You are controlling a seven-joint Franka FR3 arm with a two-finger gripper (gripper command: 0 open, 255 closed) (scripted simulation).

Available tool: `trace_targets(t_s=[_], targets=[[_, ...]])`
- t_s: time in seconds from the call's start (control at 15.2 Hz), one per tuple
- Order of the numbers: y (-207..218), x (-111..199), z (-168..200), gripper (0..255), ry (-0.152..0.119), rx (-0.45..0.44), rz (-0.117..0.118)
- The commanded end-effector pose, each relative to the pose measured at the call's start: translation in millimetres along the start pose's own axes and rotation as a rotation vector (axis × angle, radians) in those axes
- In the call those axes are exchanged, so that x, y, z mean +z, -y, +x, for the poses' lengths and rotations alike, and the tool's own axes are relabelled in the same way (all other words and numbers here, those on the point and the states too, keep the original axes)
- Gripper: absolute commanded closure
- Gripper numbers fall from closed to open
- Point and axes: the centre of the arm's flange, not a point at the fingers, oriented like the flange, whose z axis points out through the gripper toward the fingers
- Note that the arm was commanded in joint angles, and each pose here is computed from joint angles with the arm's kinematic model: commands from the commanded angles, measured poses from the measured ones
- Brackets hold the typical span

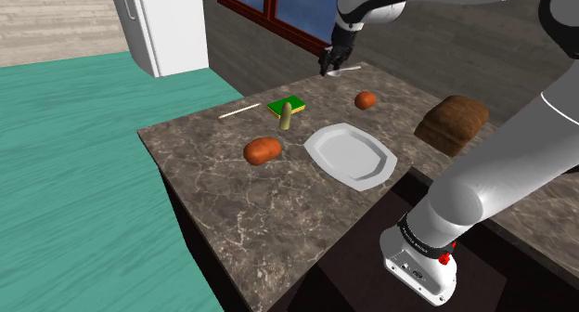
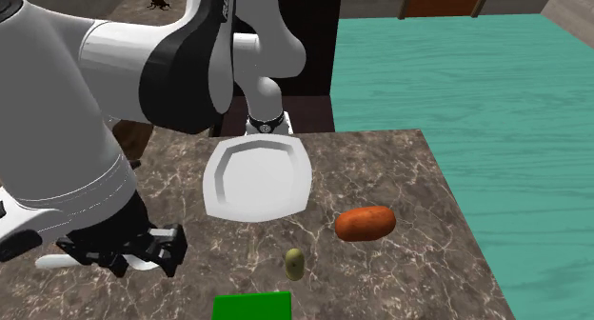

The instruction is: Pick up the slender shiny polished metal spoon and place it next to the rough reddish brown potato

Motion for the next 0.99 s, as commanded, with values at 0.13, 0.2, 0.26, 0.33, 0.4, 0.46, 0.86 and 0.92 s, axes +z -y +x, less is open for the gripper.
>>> trace_targets(t_s=[0.13, 0.2, 0.26, 0.33, 0.4, 0.46, 0.86, 0.92], targets=[[-54.1, 1.5, 4.8, 255, 0.0, -0.002, -0.001], [-67.2, 2.0, 5.5, 255, 0.0, -0.002, -0.001], [-80.4, 2.6, 6.3, 255, 0.0, -0.002, -0.001], [-93.5, 3.2, 7.1, 255, 0.0, -0.002, -0.001], [-106.7, 3.8, 7.9, 255, 0.0, -0.002, -0.001], [-119.9, 4.3, 8.6, 255, 0.0, -0.002, -0.001], [-198.9, 7.8, 13.3, 255, 0.0, -0.002, -0.001], [-212.0, 8.4, 14.1, 255, 0.0, -0.002, -0.001]])
